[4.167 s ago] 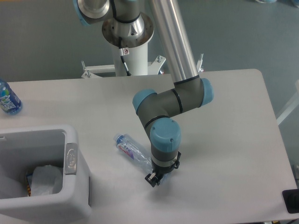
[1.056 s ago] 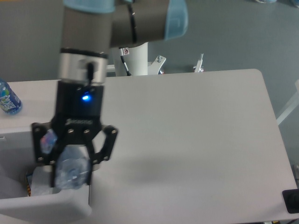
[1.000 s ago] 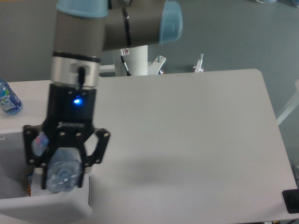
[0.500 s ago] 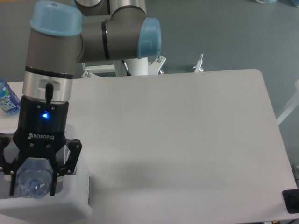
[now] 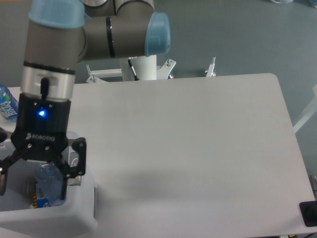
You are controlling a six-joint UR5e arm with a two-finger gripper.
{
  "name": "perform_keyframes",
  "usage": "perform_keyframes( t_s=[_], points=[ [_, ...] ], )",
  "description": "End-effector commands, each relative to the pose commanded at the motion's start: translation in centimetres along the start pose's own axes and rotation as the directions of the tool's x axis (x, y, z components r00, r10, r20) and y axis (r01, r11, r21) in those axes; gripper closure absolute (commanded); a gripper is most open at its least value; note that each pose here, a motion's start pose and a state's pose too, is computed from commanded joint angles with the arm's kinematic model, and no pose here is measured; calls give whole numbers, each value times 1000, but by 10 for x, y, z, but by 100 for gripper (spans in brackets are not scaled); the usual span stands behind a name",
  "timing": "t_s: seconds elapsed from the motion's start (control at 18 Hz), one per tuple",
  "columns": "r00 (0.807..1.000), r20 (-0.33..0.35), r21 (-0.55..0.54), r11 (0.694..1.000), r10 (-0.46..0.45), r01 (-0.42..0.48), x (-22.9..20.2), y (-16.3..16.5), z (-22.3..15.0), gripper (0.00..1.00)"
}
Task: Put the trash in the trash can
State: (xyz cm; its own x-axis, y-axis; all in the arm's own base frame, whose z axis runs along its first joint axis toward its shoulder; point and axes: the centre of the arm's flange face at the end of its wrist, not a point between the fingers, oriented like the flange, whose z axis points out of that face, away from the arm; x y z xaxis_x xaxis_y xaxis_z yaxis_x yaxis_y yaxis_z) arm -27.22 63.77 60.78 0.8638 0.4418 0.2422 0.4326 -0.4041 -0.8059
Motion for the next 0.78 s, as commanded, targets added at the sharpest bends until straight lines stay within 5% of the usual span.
perform_keyframes(
  t_s=[0.22, 0.56, 0.67, 0.78],
  points=[
    [991, 123, 35, 998, 50, -55, -74, -23, -28, 0],
    [937, 228, -119, 963, 264, -242, -141, -23, -63, 0],
    [894, 240, -230, 917, 379, -327, -158, -16, -76, 0],
    [834, 213, -365, 833, 509, -415, -167, -4, -82, 0]
  ],
)
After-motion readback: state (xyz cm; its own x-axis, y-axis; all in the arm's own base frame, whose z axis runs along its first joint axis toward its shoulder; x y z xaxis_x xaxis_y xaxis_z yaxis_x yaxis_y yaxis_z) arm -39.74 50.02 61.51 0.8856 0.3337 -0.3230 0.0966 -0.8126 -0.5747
